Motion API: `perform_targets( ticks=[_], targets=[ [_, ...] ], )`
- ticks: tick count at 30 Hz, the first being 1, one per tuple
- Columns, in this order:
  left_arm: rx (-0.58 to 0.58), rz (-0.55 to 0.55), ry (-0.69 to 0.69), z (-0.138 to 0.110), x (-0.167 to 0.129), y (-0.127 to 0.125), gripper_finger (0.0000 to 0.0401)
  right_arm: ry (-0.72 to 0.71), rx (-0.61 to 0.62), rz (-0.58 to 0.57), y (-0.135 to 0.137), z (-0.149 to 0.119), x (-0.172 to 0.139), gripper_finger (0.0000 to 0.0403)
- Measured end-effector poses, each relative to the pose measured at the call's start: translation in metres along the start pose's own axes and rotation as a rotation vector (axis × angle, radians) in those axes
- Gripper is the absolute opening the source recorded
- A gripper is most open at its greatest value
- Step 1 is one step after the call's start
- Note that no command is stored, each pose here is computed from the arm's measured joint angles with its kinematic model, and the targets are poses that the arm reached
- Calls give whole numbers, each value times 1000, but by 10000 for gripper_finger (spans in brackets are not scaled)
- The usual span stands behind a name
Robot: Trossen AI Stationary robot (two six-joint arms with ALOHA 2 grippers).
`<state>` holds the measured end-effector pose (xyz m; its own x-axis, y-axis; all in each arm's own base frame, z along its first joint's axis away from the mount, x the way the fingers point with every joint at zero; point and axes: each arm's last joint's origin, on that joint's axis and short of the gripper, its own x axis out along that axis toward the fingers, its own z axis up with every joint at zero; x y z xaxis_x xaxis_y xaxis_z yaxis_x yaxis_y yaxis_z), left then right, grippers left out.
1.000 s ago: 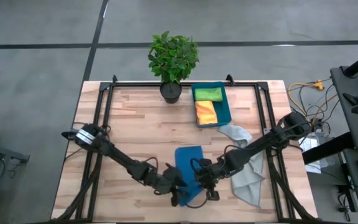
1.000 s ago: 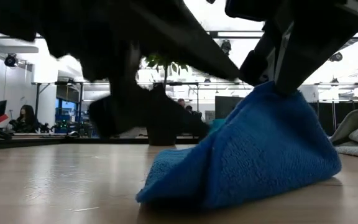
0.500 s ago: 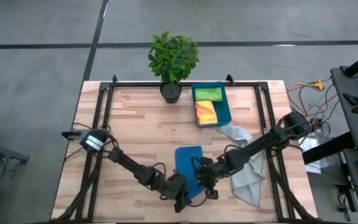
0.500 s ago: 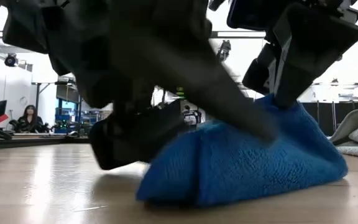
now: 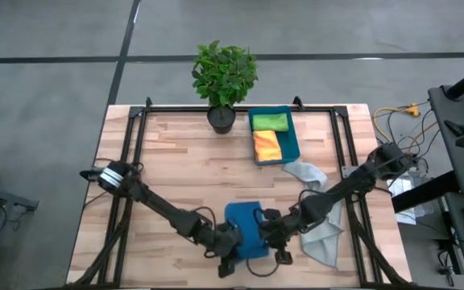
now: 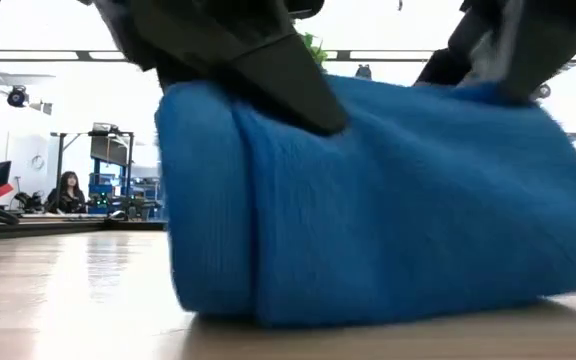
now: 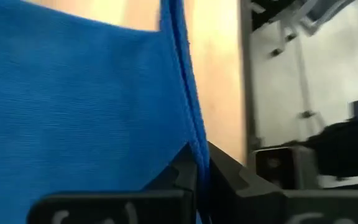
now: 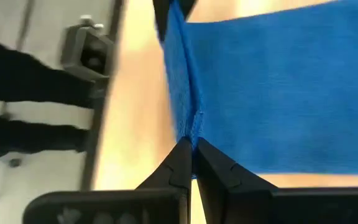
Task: Fold microfiber towels
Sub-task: Fold the blue microfiber towel
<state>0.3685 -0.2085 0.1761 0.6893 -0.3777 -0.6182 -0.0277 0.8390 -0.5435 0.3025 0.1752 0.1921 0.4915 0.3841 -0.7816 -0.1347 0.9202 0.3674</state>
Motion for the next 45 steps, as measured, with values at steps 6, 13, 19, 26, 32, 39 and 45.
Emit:
perform_targets(
  ticks=[6,13,19,26,32,39,45],
  targets=[
    [124,100,45,17,-30,14,1,-5,0,-107,-20,5,-3,8],
    [325,210,117,35,-54,40,0,-22,72,-171,-54,19,-8,8],
    [378,273,149,43,-56,65,0,-13,102,-211,-74,23,-12,8],
    [458,301,168,47,-53,81,0,46,96,-249,-85,15,-12,8],
    [447,308,148,47,-50,91,0,59,102,-290,-92,8,-10,9],
    [437,309,122,43,-45,101,1,49,99,-352,-100,7,-10,9],
    [408,335,112,51,-48,115,51,33,120,-428,-110,9,-15,37]
  ],
)
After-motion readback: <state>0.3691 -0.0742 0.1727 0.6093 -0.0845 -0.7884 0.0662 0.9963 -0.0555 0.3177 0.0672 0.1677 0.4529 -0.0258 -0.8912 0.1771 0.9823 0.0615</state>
